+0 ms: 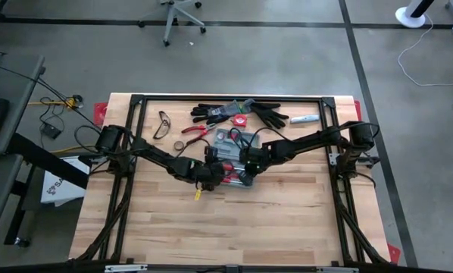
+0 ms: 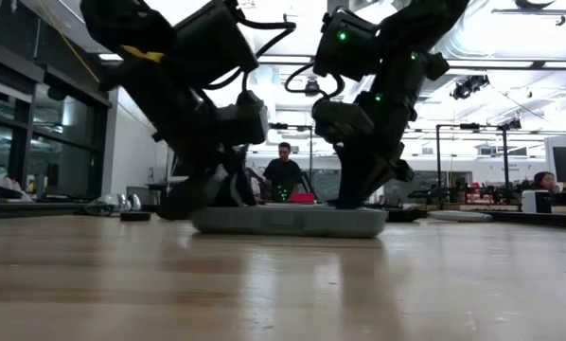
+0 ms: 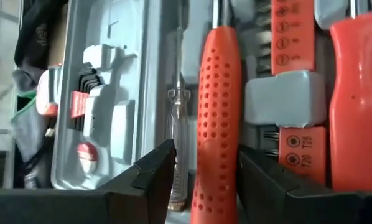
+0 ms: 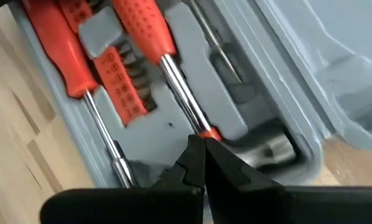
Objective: Prefit tool cases
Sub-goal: Remove the orange hammer from the gray tool box
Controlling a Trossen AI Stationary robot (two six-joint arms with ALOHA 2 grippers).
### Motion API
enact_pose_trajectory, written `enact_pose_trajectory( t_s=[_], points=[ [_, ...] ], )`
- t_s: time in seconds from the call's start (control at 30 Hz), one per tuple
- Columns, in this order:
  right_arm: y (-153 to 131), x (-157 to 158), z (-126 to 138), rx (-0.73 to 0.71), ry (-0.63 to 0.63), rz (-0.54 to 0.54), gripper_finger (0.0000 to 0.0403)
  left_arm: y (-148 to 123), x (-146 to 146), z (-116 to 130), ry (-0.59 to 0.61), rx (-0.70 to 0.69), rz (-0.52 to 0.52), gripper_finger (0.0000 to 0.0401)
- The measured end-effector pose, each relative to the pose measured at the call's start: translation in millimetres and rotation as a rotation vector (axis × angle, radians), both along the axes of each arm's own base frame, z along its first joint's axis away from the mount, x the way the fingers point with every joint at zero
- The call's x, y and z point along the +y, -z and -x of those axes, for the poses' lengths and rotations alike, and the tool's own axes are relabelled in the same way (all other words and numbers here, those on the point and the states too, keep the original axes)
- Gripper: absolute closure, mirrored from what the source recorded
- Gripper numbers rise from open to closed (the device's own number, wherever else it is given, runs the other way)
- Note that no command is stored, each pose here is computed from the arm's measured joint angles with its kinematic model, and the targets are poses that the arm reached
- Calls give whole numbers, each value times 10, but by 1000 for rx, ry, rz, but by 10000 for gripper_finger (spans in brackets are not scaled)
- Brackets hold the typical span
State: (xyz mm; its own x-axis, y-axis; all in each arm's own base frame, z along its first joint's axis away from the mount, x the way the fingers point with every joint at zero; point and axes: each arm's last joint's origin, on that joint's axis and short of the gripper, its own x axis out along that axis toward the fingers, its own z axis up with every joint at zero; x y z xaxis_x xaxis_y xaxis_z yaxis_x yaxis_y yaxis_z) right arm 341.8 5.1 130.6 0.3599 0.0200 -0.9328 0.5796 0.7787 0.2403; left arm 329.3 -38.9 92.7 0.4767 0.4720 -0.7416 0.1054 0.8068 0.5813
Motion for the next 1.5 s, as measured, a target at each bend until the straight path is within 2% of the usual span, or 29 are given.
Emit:
enact_pose_trajectory(
  t_s=[0.2,0.3,0.4,0.57,0.9,1.27,1.33,1.5],
  points=[
    [10,6,10,0,0,5,403,31,203,-54,-142,-69,116,268],
    [53,19,35,-23,24,-1,403,62,262,-65,-112,-33,99,292],
    [87,61,64,-36,36,-11,403,36,274,-92,-99,3,137,335],
    [41,99,73,-56,36,-23,403,-24,284,-151,-139,-3,215,345],
    [-383,79,193,-151,67,38,403,-297,241,-394,-152,-17,338,360],
    [-940,27,411,-306,147,146,403,-609,227,-581,-150,-41,333,379],
    [-1028,8,486,-310,165,174,403,-676,218,-575,-152,-57,337,398],
    [-1148,-24,641,-288,191,221,403,-985,209,-515,-163,-149,309,395]
  ],
)
